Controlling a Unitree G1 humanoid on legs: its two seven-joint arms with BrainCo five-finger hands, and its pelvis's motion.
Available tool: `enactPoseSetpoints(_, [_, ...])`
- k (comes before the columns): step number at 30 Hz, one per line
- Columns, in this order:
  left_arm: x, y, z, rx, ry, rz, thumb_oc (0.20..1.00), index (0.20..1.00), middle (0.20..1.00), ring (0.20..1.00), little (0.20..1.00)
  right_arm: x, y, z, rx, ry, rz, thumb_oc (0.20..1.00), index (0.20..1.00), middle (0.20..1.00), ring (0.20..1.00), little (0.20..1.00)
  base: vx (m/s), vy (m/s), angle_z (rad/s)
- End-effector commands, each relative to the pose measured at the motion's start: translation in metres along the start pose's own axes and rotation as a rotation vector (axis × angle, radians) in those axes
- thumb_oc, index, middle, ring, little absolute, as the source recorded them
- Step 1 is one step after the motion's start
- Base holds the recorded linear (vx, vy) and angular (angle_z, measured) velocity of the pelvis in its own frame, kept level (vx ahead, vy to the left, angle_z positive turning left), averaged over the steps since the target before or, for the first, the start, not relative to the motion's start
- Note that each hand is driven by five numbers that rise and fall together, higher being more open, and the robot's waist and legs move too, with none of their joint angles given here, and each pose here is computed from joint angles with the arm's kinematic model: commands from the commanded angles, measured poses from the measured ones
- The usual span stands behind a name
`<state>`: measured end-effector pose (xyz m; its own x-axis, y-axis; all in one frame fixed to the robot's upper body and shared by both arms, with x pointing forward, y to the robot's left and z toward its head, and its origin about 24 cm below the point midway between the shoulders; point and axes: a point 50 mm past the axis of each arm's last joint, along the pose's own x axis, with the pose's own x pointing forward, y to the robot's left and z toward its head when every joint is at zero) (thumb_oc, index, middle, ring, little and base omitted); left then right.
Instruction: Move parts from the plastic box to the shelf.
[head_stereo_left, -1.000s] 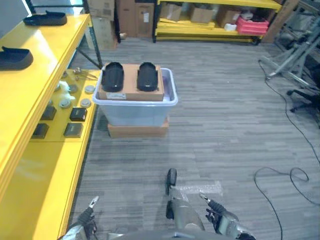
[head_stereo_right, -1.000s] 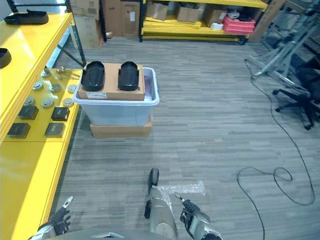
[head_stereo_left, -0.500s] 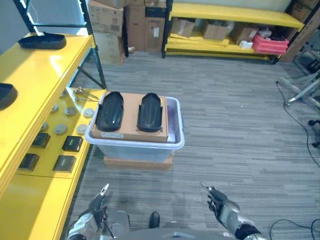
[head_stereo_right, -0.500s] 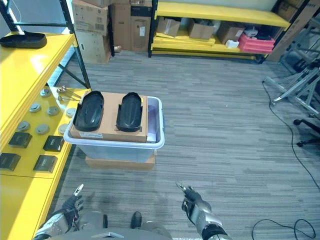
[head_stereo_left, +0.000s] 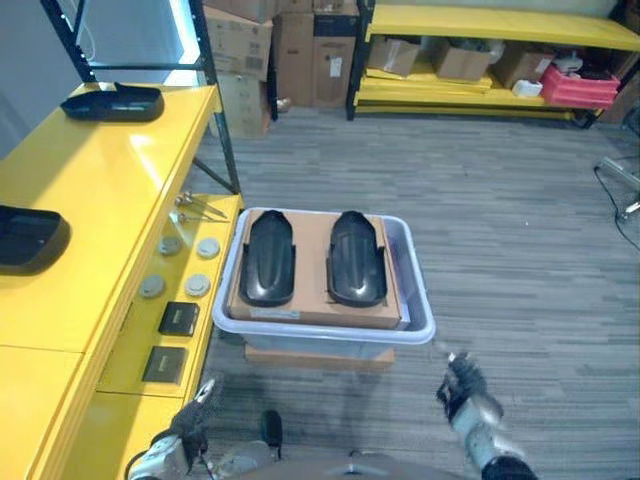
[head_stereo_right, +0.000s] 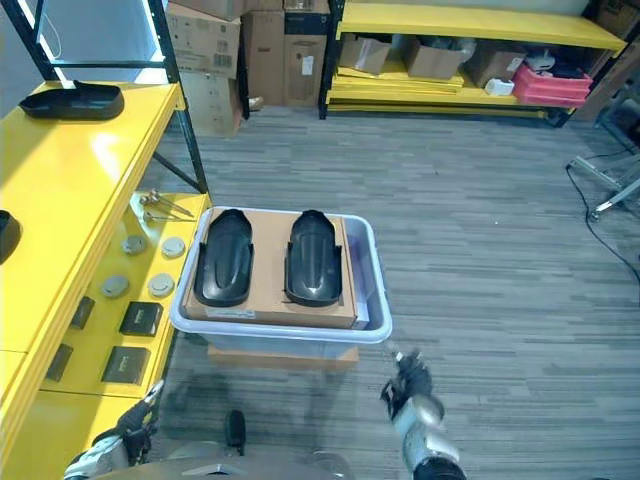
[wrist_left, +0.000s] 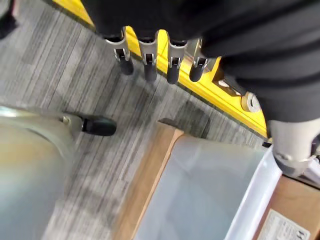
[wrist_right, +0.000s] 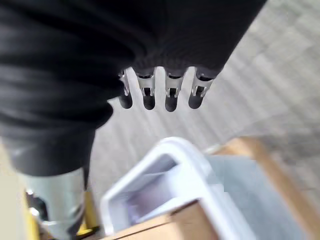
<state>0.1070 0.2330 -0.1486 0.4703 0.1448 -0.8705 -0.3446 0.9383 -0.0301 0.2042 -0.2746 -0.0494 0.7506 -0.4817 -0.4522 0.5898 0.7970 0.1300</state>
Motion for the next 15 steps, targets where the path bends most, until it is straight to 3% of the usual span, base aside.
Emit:
enactPoseSetpoints(1, [-0.001,0.003,-0.001,0.006,-0.024,0.006,1.000,1.000,1.000,1.000,1.000,0.008,-0.012,0.068,-0.055,-0.288,-0.069,1.000,1.000,1.000,1.000,1.000,0.05,0.052,-0.10])
enactPoseSetpoints(7, [-0.005,0.008,-0.019,-0.010,0.017,0.014,1.000,1.000,1.000,1.000,1.000,-0.004,-0.007,0.154,-0.108,-0.579,-0.080,1.000,1.000,1.000,1.000,1.000,0.06,0.060,-0.05])
enactPoseSetpoints(15, [-0.006,0.009,-0.024,0.058,0.014,-0.017,1.000,1.000,1.000,1.000,1.000,0.025,-0.014,0.142,-0.281,-0.403,-0.102,1.000,1.000,1.000,1.000,1.000,0.06,0.024,0.10])
